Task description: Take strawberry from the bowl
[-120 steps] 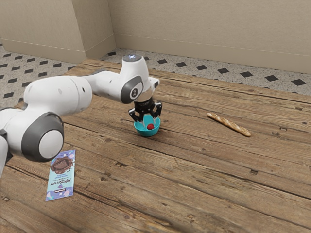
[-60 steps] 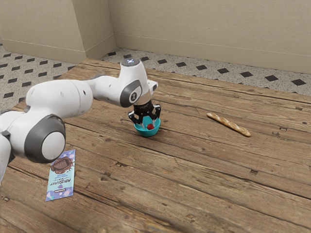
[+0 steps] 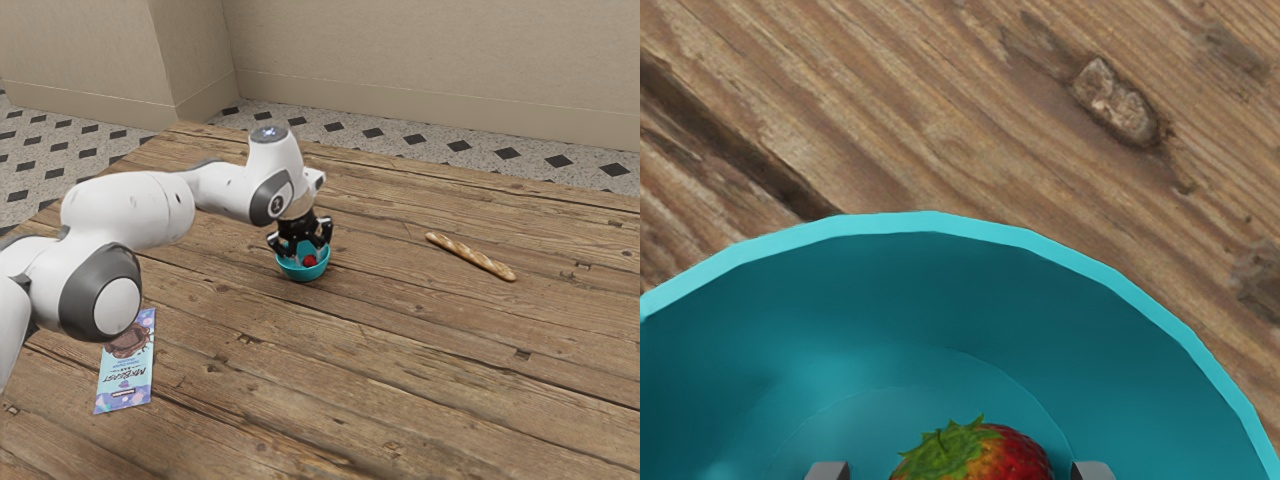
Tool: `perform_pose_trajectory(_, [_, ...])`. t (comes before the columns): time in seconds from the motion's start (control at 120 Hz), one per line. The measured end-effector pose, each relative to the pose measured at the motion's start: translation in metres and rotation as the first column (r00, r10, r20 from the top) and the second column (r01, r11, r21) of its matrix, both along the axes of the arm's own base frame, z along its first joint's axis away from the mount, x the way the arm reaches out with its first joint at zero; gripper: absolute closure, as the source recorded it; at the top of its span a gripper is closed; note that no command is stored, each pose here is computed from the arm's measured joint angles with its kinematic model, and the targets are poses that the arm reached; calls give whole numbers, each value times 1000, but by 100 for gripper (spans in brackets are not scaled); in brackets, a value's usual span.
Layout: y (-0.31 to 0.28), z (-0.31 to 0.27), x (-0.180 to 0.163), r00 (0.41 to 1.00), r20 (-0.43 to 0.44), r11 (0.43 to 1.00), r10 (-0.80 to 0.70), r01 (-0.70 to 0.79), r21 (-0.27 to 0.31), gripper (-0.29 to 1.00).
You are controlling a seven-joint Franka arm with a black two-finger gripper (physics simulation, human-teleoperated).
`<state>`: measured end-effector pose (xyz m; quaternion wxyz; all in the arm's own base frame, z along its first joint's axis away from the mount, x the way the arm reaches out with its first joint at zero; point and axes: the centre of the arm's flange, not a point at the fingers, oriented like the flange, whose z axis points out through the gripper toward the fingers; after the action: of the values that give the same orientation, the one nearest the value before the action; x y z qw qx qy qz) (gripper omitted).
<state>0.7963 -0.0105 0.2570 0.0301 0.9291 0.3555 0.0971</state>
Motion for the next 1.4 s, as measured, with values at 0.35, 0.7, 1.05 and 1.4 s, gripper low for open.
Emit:
perform_pose_trajectory(0.35, [1, -6, 1, 1000, 3, 1000, 10, -10, -5, 45])
perform_pose_trajectory(0.7, [0, -5, 1, 1000, 6, 1000, 16, -16, 0, 60])
perform_pose_trajectory(1.05, [-7, 71, -5, 998, 56, 1000, 18, -19, 21, 66])
perform_pose_trajectory(1.4, [-131, 29, -20, 993, -10, 993, -120, 120, 5, 64])
